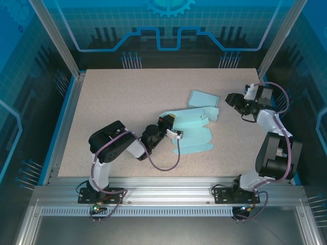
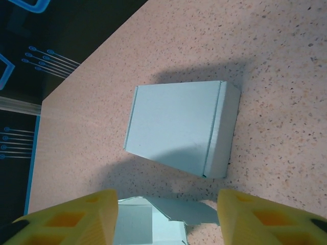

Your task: Fold the paper box

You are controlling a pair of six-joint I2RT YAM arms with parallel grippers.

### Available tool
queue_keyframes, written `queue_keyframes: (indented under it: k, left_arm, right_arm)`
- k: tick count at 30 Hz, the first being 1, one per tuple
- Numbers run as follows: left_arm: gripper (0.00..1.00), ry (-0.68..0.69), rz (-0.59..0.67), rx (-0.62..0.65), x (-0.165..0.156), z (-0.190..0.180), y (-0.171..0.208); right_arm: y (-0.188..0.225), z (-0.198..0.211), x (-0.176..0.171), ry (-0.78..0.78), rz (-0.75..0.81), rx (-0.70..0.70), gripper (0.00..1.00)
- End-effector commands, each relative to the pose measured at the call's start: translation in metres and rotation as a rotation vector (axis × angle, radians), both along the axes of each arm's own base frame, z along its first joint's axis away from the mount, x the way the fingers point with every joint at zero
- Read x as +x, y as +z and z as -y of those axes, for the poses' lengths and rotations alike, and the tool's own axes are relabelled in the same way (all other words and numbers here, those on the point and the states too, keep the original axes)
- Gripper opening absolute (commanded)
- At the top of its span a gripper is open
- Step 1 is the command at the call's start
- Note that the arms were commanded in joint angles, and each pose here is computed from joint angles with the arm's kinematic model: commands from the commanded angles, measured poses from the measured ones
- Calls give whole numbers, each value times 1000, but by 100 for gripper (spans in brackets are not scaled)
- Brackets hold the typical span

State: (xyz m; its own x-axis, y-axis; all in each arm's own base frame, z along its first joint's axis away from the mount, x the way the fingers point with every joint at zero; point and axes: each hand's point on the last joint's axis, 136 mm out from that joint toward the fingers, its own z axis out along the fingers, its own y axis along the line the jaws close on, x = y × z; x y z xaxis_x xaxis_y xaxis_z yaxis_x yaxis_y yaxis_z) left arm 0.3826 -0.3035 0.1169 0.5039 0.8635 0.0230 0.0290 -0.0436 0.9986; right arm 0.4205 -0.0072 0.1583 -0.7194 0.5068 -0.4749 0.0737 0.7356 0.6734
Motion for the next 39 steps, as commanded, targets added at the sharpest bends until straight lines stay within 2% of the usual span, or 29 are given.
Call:
queue_keyframes:
  k: [1, 6, 11, 16, 27, 35, 39]
  left_arm:
    - [0, 4, 14, 16, 0, 2, -4]
    - [0, 3, 19, 20, 0, 2, -3]
    - [0, 4, 16, 27, 0, 2, -6]
    - [0, 8, 15, 33, 1, 2, -8]
    - [0, 27, 12, 84, 3, -1, -22]
    - [0, 31, 24, 100, 4, -1, -21]
    - [0, 38, 33, 107, 5, -3, -18]
  right_arm:
    - [-27, -13, 2, 67, -129, 51, 55]
    - [-58, -29, 28, 108, -216, 129, 45]
    - [-70, -55, 38, 181, -226, 102, 43]
    - [-80, -72, 25, 215, -233, 94, 43]
    - [-78, -78, -24, 181, -190, 30, 42]
    - [-77, -73, -46, 127, -189, 10, 43]
    - [-83, -52, -50, 23, -235, -65, 42]
